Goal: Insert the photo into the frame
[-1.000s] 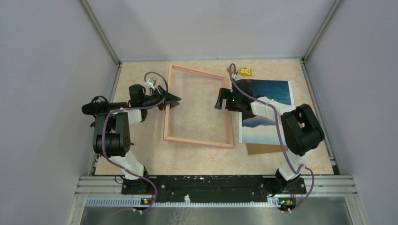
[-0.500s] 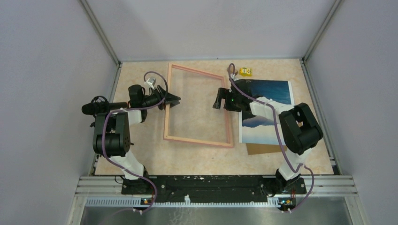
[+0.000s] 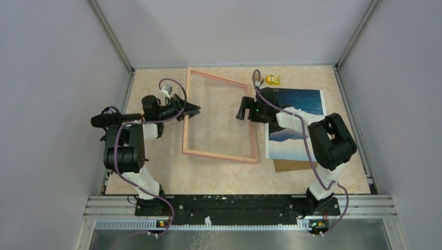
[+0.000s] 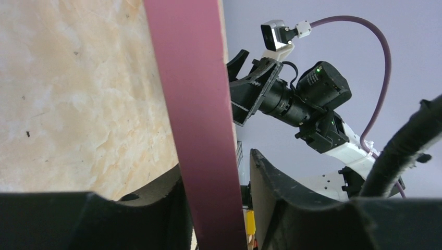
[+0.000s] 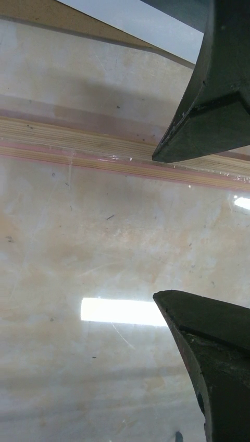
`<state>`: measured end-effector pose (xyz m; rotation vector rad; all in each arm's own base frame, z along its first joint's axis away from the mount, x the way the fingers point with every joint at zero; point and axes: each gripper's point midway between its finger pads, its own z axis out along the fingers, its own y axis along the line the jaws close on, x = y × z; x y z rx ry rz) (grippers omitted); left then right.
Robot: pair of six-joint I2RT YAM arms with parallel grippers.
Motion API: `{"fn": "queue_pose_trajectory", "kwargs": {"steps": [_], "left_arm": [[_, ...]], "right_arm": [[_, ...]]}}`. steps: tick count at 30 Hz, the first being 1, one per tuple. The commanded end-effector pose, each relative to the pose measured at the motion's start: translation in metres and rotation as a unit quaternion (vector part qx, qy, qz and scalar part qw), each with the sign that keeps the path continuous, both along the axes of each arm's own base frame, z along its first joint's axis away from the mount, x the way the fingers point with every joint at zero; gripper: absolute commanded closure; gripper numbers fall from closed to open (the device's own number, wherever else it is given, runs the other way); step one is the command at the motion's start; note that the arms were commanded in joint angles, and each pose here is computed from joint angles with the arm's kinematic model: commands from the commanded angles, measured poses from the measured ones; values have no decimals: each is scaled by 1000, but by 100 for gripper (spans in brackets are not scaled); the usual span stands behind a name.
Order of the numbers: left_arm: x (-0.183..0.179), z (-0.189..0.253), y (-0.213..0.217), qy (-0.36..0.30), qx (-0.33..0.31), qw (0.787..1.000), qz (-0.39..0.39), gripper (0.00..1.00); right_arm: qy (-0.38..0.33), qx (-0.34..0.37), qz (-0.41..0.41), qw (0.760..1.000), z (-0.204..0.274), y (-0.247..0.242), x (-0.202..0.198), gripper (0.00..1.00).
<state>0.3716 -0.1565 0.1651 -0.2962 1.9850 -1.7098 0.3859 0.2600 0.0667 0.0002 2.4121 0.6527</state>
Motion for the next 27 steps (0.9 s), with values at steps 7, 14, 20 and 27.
{"fn": "queue_pose_trajectory", "kwargs": {"steps": [7, 14, 20, 27], "left_arm": [[-7, 14, -4, -50, -28, 998, -19, 54], [-4, 3, -3, -29, -9, 999, -14, 48], [-2, -17, 0, 5, 26, 1000, -3, 38], [-2, -22, 0, 13, 19, 1000, 7, 38]], "right_arm": [[-9, 20, 14, 1000, 3, 15, 10, 11], [-11, 5, 16, 1000, 1, 18, 10, 11], [-19, -8, 15, 1000, 2, 21, 11, 10], [-9, -20, 25, 999, -6, 25, 9, 10]]}}
